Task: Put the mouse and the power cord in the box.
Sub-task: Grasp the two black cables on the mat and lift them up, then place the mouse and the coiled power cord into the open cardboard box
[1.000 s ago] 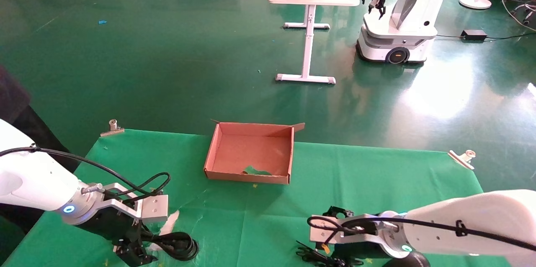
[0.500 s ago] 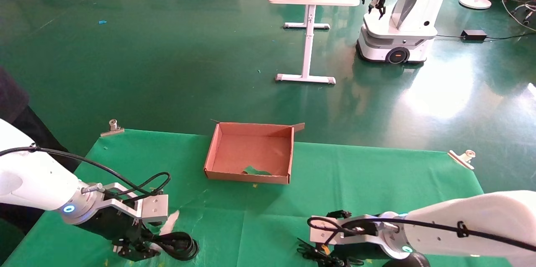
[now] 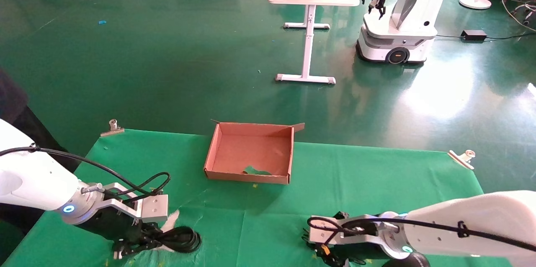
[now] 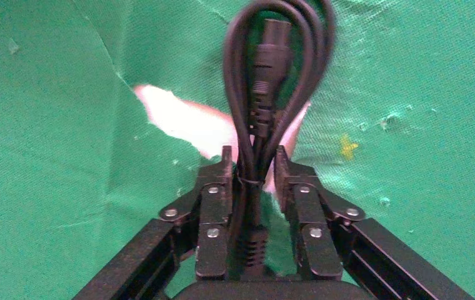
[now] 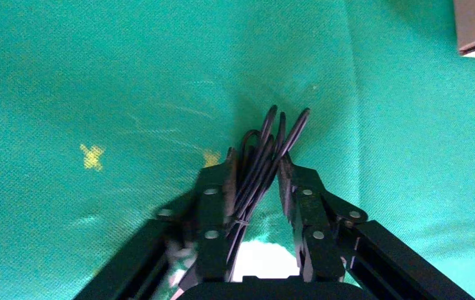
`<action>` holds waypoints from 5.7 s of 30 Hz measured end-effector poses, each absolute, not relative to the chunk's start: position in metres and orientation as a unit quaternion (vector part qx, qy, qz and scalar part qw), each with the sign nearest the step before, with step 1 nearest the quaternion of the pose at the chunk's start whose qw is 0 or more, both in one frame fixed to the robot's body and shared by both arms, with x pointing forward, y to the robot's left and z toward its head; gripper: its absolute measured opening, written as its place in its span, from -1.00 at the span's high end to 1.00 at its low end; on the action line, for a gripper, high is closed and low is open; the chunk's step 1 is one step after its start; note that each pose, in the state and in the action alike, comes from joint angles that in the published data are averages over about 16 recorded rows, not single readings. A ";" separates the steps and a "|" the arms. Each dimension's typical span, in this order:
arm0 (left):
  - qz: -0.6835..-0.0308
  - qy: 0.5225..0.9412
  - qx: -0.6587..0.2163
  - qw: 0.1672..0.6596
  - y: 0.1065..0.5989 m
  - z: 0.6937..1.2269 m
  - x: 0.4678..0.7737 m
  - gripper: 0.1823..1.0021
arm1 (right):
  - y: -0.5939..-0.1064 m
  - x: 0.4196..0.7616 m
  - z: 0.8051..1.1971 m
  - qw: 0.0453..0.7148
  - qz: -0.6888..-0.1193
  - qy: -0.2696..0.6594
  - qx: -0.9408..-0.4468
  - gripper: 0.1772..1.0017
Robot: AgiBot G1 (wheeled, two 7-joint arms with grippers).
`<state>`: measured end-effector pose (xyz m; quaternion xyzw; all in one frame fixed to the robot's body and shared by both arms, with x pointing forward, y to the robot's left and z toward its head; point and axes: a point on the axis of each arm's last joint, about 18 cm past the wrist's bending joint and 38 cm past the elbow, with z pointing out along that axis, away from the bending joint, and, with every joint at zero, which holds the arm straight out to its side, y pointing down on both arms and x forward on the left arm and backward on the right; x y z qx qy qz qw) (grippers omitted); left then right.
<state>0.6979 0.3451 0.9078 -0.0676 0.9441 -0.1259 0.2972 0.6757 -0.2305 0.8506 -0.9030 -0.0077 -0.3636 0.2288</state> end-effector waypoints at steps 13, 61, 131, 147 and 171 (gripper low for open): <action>-0.133 0.942 -0.068 0.302 0.345 0.915 0.697 0.77 | -0.231 0.676 0.853 0.231 -0.366 -0.007 -0.901 0.82; -0.120 0.779 0.129 0.602 0.193 1.021 0.775 0.77 | -0.300 0.682 1.021 0.309 -0.510 0.068 -0.800 0.91; -0.058 0.810 -0.078 0.578 0.379 1.094 0.731 -1.00 | -0.085 0.741 1.032 0.301 -0.587 -0.060 -0.749 0.89; -0.058 0.809 -0.078 0.579 0.379 1.094 0.731 -1.00 | -0.084 0.739 1.034 0.307 -0.583 -0.060 -0.750 0.52; -0.067 0.810 -0.077 0.577 0.376 1.091 0.732 -1.00 | -0.145 0.705 0.982 0.442 -0.437 0.019 -0.783 -0.67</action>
